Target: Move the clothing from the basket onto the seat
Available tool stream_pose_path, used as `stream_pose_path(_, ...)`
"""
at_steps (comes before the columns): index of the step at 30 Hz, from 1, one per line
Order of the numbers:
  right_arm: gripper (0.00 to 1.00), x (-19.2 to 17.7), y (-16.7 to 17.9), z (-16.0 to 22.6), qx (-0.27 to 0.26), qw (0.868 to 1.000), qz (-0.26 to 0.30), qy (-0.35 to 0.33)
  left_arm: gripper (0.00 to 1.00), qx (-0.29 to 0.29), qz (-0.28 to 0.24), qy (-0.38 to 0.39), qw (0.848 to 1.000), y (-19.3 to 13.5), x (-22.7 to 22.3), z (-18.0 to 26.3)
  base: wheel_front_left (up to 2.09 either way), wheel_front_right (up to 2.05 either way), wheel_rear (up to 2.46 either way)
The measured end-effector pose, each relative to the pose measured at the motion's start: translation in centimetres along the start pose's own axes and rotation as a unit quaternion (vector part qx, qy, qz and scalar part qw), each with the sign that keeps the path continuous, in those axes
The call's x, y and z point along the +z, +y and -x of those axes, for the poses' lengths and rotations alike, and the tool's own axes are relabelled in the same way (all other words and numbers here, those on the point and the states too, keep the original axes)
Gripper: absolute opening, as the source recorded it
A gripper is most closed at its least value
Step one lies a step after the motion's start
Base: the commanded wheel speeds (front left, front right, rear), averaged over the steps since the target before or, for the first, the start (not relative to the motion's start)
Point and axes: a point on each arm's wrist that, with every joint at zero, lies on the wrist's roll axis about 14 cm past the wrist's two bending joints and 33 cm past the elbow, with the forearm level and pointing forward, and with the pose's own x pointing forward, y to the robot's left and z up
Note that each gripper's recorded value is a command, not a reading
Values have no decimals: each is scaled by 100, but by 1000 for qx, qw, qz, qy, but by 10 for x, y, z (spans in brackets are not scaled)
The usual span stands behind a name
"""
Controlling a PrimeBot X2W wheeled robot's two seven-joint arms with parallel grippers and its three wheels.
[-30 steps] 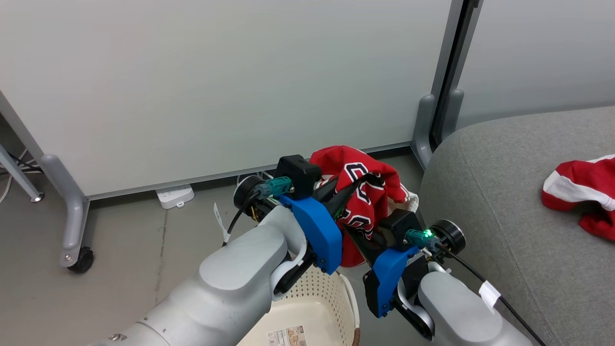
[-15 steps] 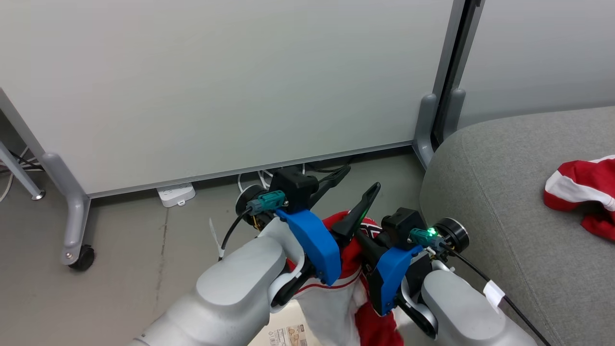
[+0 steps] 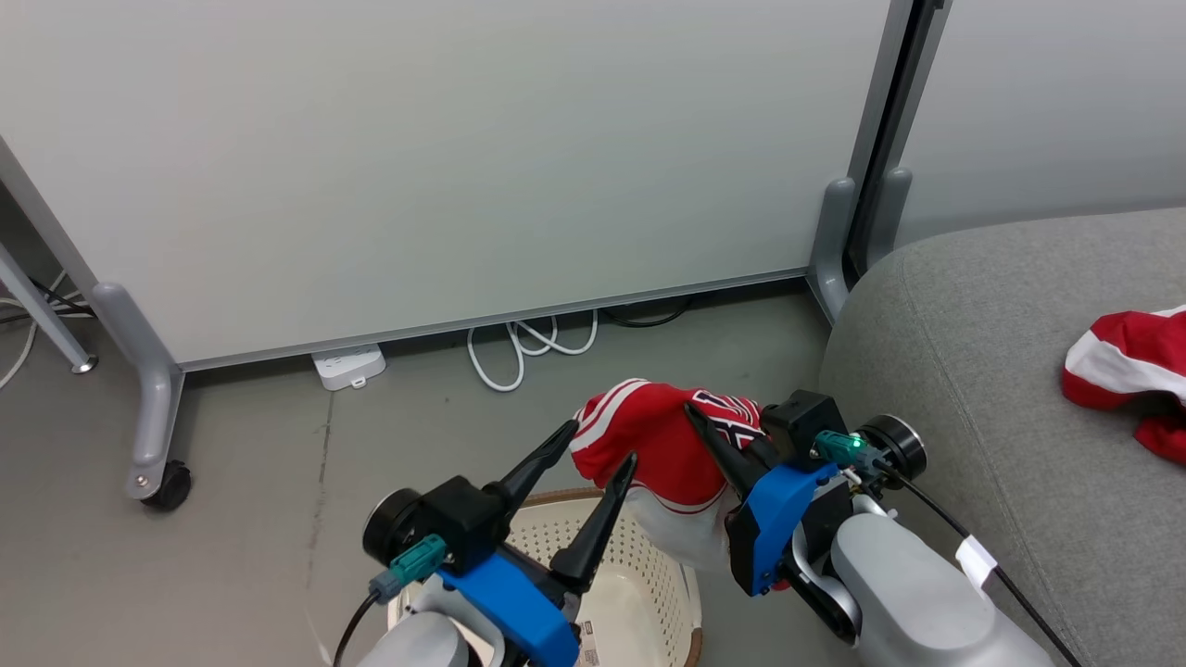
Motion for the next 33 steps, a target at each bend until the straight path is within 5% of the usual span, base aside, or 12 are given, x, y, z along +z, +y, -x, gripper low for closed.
stream_pose_path(13,0,-2,-4,1,-5,1000,0,3,100,99,7,17,995,42,-25,46,0,0,0)
stream_pose_path(33,0,-3,-18,12,-31,999,-9,2,100,113,10,21,993,50,-33,47,0,0,0)
